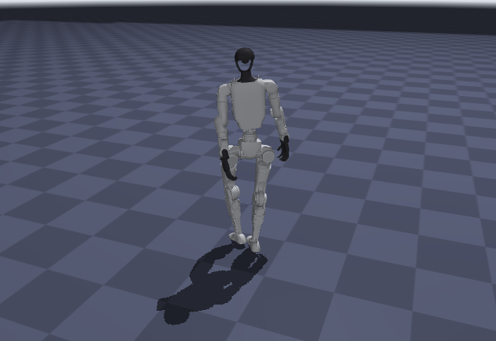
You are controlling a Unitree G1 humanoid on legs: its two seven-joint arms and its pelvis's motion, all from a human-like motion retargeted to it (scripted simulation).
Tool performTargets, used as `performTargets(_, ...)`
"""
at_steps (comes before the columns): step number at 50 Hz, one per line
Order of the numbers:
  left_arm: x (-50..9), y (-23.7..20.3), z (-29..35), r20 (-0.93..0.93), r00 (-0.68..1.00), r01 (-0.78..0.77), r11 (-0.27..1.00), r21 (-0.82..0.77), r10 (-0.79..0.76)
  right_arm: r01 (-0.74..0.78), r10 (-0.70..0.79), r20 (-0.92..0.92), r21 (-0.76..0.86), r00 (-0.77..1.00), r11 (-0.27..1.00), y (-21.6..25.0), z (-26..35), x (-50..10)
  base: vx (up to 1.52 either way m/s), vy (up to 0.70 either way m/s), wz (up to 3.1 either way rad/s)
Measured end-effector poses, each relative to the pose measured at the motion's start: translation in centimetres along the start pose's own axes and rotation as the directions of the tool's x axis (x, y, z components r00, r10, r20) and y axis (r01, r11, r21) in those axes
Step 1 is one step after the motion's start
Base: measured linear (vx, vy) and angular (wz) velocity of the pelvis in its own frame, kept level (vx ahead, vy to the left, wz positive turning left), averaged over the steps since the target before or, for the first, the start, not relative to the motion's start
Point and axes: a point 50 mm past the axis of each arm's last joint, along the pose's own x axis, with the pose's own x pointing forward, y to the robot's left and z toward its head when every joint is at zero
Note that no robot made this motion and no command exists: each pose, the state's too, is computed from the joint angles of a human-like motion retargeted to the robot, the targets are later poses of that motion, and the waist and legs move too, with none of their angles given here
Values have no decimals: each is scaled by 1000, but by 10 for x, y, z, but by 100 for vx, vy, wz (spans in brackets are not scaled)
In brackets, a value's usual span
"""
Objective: Walk run
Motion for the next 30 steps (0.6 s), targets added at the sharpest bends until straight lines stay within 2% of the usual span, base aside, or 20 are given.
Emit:
performTargets(5,1,-6,3,38,999,27,978,-209,-20,37,-36,63,-2,997,999,-10,19,-1,71,-15,7)
performTargets(10,2,-9,37,127,991,64,986,-154,-45,5,-5,11,35,1000,999,8,-6,1,89,-16,-12)
performTargets(14,-2,-2,73,229,973,41,997,-73,-23,-107,111,-104,44,988,993,43,-43,-2,89,-17,-124)
performTargets(18,-10,8,107,292,956,36,997,-74,-13,-164,160,-224,-1,961,986,75,-82,-11,99,-7,-32)
performTargets(21,-21,7,149,369,928,50,999,0,-46,-146,132,-287,-29,949,989,80,-105,-18,77,-4,100)
performTargets(25,-50,-5,222,549,828,6,982,187,-110,-136,113,-365,-39,924,990,81,-128,-26,73,4,39)
performTargets(30,-105,-18,297,746,630,-189,889,417,-216,-133,178,-430,133,885,982,91,-159,-41,71,2,127)
